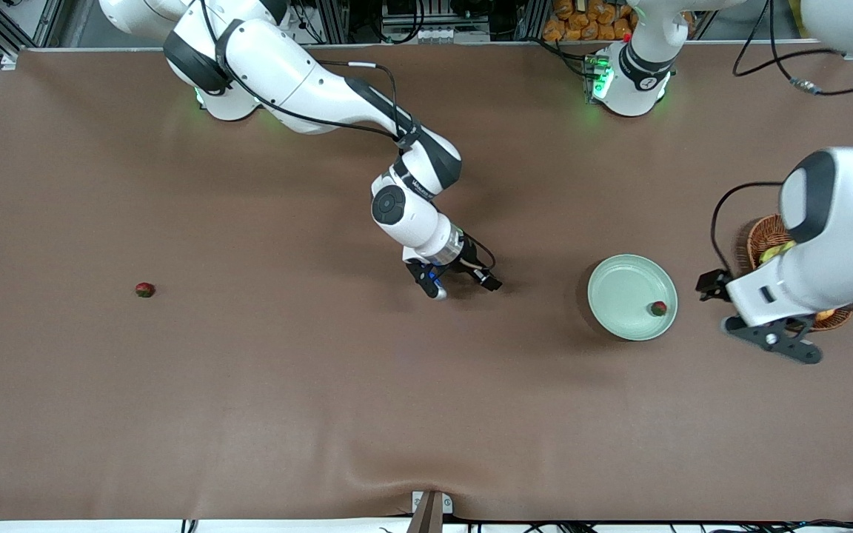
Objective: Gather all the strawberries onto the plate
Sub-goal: 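Set the second strawberry mid-table with the right gripper while the left gripper withdraws, then grasp the middle strawberry with the left gripper while the right gripper reaches the last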
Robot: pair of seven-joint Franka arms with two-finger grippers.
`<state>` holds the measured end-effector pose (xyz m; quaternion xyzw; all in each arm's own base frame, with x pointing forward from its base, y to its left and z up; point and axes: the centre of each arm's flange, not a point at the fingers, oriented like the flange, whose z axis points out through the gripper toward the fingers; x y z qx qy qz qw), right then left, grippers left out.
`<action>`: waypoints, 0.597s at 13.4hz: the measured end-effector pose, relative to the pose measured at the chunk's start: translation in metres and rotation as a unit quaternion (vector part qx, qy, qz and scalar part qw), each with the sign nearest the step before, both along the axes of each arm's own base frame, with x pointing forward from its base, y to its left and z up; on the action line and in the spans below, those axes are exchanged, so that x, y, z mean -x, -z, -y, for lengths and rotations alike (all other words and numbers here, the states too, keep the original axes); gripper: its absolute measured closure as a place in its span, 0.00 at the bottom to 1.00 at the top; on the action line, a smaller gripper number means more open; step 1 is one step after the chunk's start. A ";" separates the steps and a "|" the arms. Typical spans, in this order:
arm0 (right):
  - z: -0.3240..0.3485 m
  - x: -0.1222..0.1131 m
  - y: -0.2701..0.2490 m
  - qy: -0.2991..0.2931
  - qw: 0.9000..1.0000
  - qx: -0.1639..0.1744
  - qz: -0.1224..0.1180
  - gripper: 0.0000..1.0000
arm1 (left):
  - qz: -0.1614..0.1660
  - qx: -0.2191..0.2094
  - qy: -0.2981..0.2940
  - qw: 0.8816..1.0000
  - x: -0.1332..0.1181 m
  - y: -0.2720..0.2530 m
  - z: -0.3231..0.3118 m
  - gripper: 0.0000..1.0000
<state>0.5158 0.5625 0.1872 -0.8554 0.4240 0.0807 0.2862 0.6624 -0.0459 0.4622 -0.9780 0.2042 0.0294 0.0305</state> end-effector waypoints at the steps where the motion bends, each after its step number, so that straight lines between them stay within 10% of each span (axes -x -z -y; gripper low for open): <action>1: 0.001 -0.005 -0.004 0.003 1.000 -0.002 0.004 0.08 | 0.006 0.004 -0.019 1.000 0.002 -0.011 -0.005 0.00; 8: 0.099 -0.093 -0.065 -0.016 0.997 0.073 -0.038 0.00 | 0.025 0.010 -0.116 0.993 0.012 -0.039 0.003 0.00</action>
